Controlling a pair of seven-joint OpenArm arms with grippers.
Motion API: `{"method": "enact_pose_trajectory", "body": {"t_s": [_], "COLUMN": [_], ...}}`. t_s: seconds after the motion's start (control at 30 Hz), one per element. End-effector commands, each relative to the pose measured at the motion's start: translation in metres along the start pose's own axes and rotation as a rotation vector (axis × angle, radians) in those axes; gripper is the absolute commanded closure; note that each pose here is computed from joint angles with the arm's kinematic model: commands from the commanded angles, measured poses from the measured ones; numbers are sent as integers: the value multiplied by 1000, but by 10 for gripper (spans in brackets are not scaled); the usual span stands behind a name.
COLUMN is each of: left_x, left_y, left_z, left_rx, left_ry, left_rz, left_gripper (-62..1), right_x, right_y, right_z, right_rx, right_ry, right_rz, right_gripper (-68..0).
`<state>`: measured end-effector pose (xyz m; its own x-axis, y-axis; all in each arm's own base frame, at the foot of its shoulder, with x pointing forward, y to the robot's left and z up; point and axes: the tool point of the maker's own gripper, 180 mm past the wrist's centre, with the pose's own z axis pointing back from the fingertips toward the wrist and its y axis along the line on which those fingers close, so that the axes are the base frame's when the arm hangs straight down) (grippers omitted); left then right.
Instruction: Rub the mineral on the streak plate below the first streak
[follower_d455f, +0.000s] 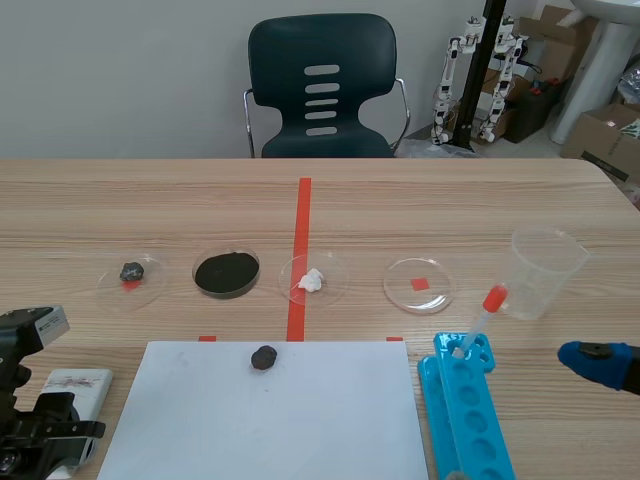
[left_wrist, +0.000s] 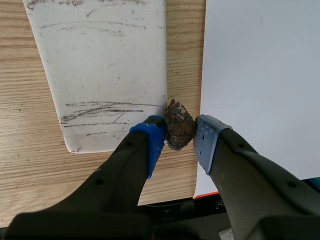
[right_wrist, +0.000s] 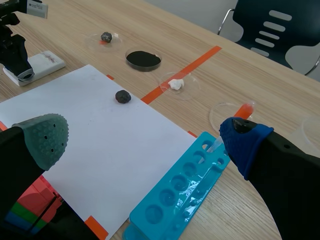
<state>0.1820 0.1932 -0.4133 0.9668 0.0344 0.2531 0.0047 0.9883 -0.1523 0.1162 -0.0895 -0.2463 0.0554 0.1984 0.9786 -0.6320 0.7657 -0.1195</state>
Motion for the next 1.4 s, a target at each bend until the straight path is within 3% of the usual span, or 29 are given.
{"method": "enact_pose_trajectory", "body": {"t_s": [0.0,0.4,1.0,1.23,1.37], "left_x": [-1,0,11,11,6], "left_y": [22,21,23,36,23], "left_z": [4,6,15,4,-3], "left_rx": [65,45,81,94,22], "left_ry": [6,-7,-50,-22,-8], "left_rz": [2,25,-18,27,10], "left_gripper": [-41,-41,-41,-41,-41], "right_x": [6,6,6,6,6], "right_y": [-2,-2,-2,-2,-2], "right_z": [0,0,0,0,0], "right_rx": [-5,-5,-5,-5,-5], "right_ry": [-25,-25,-25,-25,-25], "right_rz": [-3,-3,-3,-3,-3], "right_gripper": [-638,-638,-638,-638,-638]}}
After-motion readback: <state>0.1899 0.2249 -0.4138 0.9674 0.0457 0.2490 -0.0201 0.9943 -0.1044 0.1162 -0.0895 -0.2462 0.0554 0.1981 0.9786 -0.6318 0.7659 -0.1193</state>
